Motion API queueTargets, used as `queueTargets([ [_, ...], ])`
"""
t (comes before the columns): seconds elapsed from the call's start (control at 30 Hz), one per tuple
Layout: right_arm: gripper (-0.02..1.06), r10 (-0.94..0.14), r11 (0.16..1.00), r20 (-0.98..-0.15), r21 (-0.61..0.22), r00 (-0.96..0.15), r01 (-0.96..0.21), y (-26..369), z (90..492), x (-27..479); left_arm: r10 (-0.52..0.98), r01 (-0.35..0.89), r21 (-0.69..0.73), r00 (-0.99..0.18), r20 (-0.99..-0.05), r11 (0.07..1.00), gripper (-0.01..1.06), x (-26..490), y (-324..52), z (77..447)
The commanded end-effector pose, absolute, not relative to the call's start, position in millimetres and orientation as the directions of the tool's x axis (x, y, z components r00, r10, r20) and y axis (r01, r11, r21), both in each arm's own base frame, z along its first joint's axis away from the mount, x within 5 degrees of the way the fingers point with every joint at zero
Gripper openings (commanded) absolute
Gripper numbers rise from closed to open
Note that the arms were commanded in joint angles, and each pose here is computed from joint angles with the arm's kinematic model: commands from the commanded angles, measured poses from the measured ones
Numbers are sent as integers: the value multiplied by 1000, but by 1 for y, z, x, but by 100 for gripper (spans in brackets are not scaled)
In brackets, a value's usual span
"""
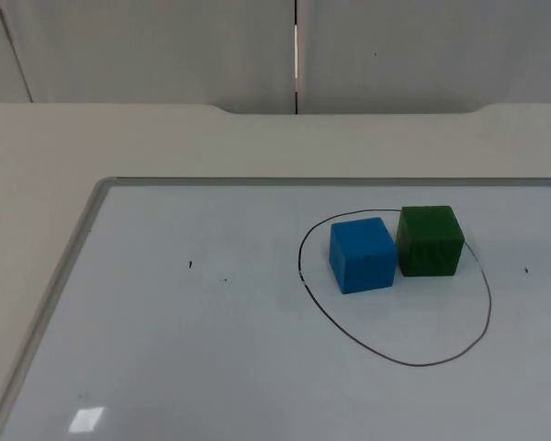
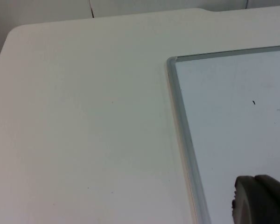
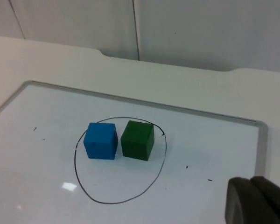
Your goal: Push the two cubes into the marked area.
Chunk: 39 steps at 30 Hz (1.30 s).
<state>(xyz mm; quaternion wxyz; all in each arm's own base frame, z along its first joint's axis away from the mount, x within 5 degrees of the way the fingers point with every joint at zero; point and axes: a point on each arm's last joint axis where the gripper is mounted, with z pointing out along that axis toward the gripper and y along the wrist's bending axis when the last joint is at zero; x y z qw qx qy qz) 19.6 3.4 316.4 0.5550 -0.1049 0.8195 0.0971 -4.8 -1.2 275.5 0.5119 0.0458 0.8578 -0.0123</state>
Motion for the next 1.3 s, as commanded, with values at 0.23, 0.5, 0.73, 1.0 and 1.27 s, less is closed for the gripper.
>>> queueTargets([
  [0.23,0,-54,951,-931,63,-362,-303,-4,297,-10,68,90,29,-469,-880,996,0,-5,-1,275],
  [0.5,0,-159,931,-888,11,-432,-364,0,280,-8,68,90,29,-469,-880,996,0,-5,-1,275],
  [0.73,0,-158,932,-888,11,-432,-362,0,280,-8,68,90,29,-469,-880,996,0,-5,-1,275],
  [1.0,0,-158,932,-888,11,-432,-362,0,280,-8,68,90,29,-469,-880,996,0,-5,-1,275],
  [1.27,0,-158,932,-888,11,-432,-362,0,280,-8,68,90,29,-469,-880,996,0,-5,-1,275],
])
